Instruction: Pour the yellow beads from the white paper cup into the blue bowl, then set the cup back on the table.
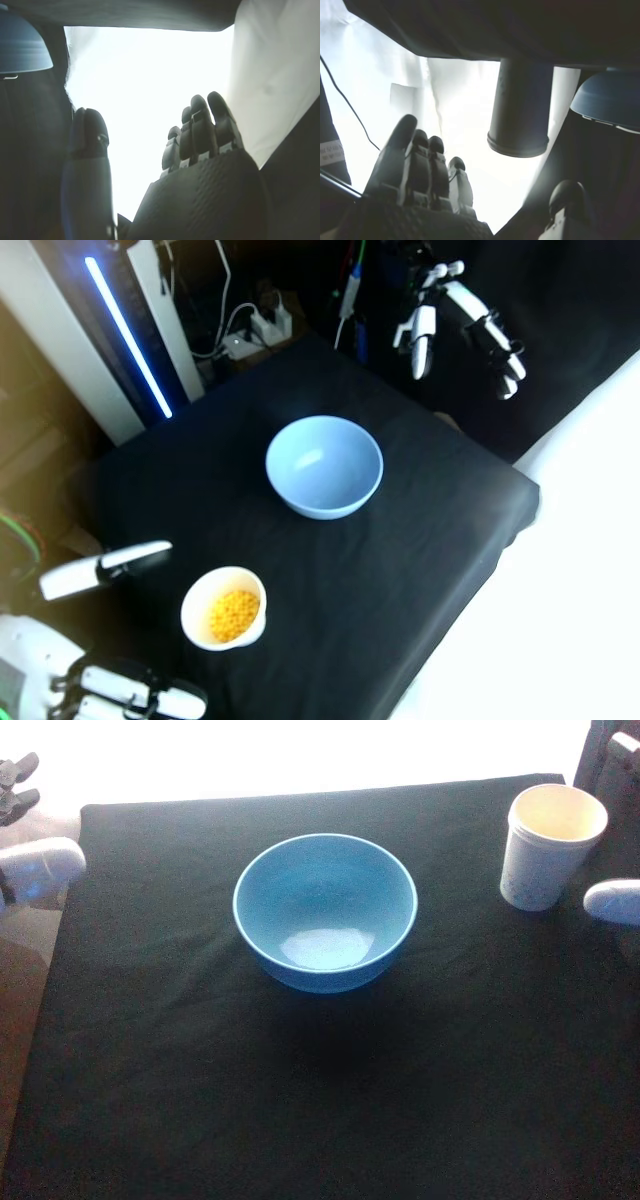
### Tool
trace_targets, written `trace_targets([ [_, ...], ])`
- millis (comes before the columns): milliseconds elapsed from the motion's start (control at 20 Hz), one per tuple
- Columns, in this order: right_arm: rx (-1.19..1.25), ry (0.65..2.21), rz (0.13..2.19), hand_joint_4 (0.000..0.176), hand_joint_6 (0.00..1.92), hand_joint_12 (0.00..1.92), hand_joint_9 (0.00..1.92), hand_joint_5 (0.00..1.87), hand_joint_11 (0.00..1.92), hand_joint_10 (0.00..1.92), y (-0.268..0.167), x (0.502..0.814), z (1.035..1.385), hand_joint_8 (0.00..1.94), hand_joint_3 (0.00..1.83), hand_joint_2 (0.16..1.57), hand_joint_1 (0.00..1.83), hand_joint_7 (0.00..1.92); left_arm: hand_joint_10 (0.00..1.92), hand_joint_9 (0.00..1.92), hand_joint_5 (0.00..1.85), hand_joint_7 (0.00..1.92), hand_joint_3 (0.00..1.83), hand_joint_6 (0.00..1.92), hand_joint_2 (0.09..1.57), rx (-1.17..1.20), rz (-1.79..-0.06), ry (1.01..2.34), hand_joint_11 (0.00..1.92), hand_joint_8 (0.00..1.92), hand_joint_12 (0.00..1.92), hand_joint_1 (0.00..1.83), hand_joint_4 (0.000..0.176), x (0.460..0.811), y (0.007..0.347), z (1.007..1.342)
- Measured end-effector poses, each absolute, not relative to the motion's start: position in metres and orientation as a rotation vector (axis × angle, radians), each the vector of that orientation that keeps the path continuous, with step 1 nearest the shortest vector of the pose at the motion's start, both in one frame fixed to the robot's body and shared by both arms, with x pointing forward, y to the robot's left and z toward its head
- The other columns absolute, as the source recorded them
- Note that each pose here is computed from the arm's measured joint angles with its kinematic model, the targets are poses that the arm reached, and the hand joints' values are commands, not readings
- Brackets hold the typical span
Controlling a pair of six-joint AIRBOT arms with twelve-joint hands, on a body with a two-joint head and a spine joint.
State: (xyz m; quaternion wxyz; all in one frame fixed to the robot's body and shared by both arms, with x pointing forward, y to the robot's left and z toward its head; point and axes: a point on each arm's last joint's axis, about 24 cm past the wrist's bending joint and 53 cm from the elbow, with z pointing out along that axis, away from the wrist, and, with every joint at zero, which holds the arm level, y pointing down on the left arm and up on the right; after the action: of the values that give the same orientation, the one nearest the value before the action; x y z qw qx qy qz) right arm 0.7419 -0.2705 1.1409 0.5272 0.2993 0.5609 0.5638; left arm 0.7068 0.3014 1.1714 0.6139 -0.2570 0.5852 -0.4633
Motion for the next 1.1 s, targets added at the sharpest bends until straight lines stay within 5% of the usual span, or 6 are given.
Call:
trace_targets([
  [200,0.73,1.357,1.337,0.097,0.0,0.0,0.0,0.01,0.0,0.0,-0.271,0.744,1.135,0.0,0.01,0.46,0.67,0.01,0.0,0.14,0.0,0.17,0.0,0.0,0.82,-0.591,-1.068,1.343,0.0,0.0,0.23,0.25,0.129,0.707,0.303,1.173],
  [250,0.726,1.358,1.333,0.132,0.01,0.0,0.0,0.02,0.0,0.0,-0.272,0.745,1.135,0.0,0.01,0.47,0.68,0.0,0.0,0.15,0.0,0.18,0.0,0.0,0.82,-0.587,-1.069,1.344,0.0,0.0,0.27,0.25,0.135,0.707,0.302,1.173],
  [600,0.772,1.38,1.293,0.017,0.01,0.0,0.0,0.04,0.0,0.0,-0.282,0.757,1.121,0.0,0.0,0.48,0.7,0.0,0.01,0.18,0.0,0.19,0.01,0.0,0.84,-0.572,-1.072,1.352,0.0,0.0,0.29,0.23,0.154,0.706,0.299,1.173],
  [700,0.771,1.389,1.294,0.044,0.01,0.0,0.0,0.1,0.0,0.0,-0.278,0.758,1.117,0.0,0.0,0.48,0.7,0.02,0.01,0.19,0.0,0.2,0.01,0.0,0.85,-0.571,-1.072,1.352,0.0,0.0,0.28,0.22,0.152,0.706,0.299,1.173],
  [800,0.784,1.391,1.299,0.023,0.0,0.0,0.0,0.08,0.0,0.0,-0.273,0.763,1.113,0.0,0.01,0.51,0.71,0.0,0.01,0.19,0.0,0.21,0.0,0.0,0.85,-0.568,-1.073,1.352,0.0,0.01,0.28,0.23,0.148,0.706,0.298,1.173],
  [1100,0.772,1.398,1.31,0.037,0.01,0.0,0.0,0.09,0.0,0.0,-0.259,0.774,1.118,0.0,0.01,0.5,0.68,0.01,0.0,0.19,0.0,0.22,0.0,0.0,0.84,-0.557,-1.077,1.356,0.01,0.0,0.18,0.23,0.162,0.706,0.296,1.174],
])
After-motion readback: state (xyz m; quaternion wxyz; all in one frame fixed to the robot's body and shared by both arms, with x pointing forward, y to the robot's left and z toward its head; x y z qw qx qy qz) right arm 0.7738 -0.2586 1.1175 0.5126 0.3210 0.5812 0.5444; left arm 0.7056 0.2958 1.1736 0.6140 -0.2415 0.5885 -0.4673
